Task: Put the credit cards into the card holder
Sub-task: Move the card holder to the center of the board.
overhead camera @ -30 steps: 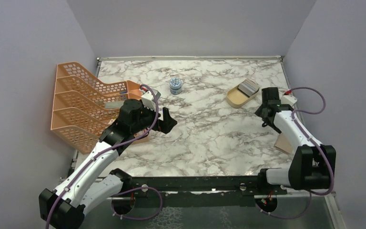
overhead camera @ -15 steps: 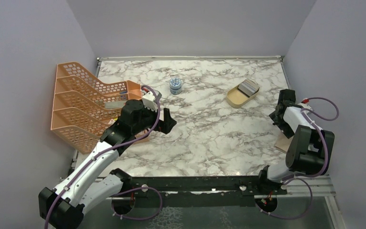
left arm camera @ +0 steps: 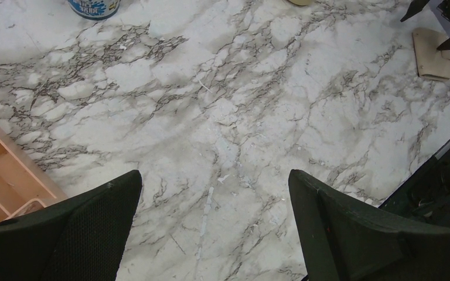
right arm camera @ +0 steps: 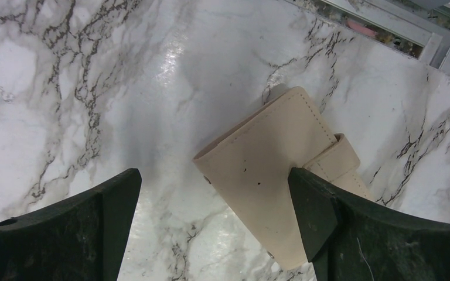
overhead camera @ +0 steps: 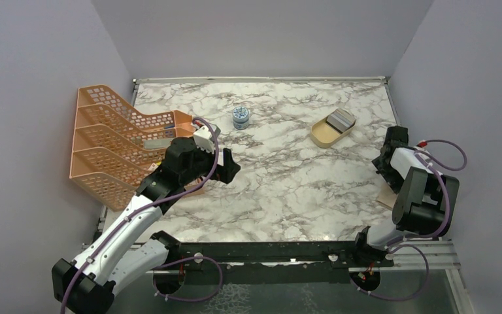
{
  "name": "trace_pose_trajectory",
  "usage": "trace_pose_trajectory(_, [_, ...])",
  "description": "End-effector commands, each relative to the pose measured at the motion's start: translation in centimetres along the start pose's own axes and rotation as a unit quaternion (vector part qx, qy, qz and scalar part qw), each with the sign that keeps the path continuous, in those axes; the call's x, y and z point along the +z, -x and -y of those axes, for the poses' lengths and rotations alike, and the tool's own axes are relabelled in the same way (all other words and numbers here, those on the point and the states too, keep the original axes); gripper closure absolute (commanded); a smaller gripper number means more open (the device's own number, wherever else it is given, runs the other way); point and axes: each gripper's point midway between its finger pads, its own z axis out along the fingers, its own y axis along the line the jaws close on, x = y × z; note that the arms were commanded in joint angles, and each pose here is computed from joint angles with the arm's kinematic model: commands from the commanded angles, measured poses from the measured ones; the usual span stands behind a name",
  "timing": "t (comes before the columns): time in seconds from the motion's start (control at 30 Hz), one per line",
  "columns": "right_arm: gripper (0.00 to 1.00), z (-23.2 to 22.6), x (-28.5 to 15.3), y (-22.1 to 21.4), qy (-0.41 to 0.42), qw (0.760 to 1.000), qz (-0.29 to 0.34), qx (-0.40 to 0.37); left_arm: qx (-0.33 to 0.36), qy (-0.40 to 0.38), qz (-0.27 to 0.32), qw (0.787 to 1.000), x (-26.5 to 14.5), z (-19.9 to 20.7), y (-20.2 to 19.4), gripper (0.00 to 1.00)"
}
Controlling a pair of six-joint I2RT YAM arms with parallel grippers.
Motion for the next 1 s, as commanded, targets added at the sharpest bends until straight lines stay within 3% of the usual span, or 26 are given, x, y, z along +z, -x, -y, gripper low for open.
trace_pose_trajectory(0.0, [0.0, -0.4, 0.7, -0.7, 0.011, 1.0, -0.006, 0.003, 0.01, 0.008, 0.013, 1.0, -0.3, -0.2, 0.5, 0.01])
trace_pose_trajectory(0.5, [0.12, -5.0, -2.2, -3.9, 0.192, 0.977, -0.08, -0.051, 0.012, 0.011, 0.017, 1.0, -0.5, -0.3, 0.7, 0.01])
trace_pose_trajectory(0.97, [0.16, -8.3, -6.2, -10.7, 0.26, 0.948, -0.126, -0.132, 0.015, 0.02, 0.026, 0.999, -0.9, -0.6, 0.9, 0.01])
